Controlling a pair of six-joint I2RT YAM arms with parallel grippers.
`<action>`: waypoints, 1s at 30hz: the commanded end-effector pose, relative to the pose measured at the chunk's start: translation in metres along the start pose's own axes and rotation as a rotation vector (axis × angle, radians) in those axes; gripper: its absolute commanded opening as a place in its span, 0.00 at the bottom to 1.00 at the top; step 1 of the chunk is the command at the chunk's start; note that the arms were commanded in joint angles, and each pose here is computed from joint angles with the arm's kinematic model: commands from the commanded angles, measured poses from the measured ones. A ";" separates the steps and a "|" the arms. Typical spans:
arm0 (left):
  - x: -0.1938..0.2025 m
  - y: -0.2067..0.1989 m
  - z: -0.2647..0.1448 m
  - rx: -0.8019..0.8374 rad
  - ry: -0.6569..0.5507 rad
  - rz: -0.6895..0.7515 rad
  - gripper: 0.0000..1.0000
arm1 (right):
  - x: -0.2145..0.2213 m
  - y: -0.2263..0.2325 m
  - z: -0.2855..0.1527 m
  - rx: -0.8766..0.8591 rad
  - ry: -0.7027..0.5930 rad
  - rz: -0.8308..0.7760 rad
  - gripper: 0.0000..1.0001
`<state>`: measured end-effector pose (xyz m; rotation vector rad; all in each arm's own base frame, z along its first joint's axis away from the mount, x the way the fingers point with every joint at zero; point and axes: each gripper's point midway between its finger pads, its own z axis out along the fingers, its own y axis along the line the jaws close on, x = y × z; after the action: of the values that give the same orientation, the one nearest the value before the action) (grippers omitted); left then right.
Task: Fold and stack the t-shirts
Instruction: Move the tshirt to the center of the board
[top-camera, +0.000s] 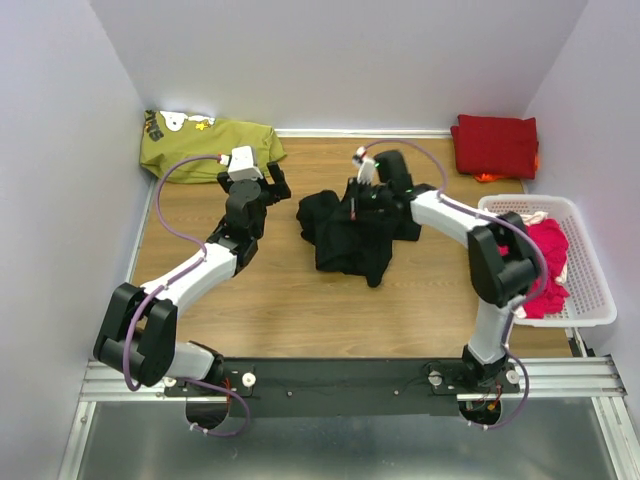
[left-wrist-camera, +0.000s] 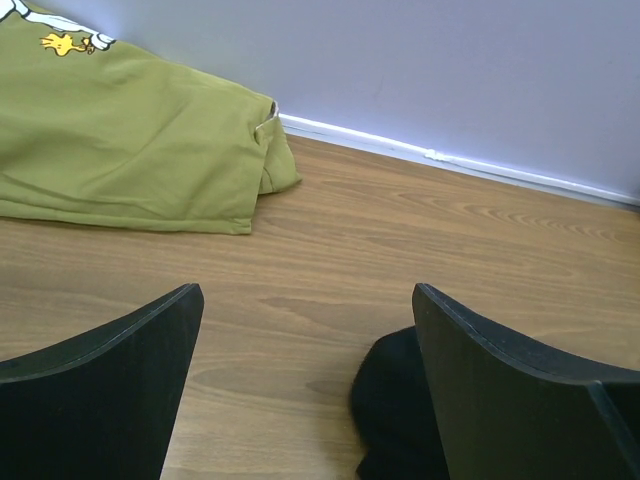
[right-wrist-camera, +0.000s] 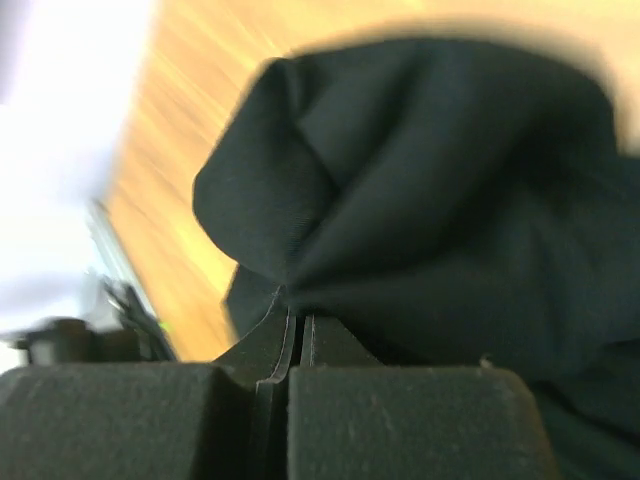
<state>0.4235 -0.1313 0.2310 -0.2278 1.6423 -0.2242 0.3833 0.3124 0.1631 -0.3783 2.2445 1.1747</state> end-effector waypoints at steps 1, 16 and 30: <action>0.004 0.013 -0.005 -0.043 0.001 0.012 0.95 | 0.044 -0.022 0.037 0.054 0.102 -0.018 0.01; 0.080 -0.024 -0.038 0.150 0.198 -0.011 0.96 | 0.034 -0.071 0.008 0.414 -0.049 -0.076 1.00; 0.175 -0.065 -0.109 0.283 0.480 0.007 0.81 | -0.012 -0.095 -0.066 0.757 -0.283 -0.213 1.00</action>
<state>0.3229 -0.2282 0.1109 0.0402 1.9760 -0.4899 0.4123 0.2310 0.1302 -0.0998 2.1983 0.3763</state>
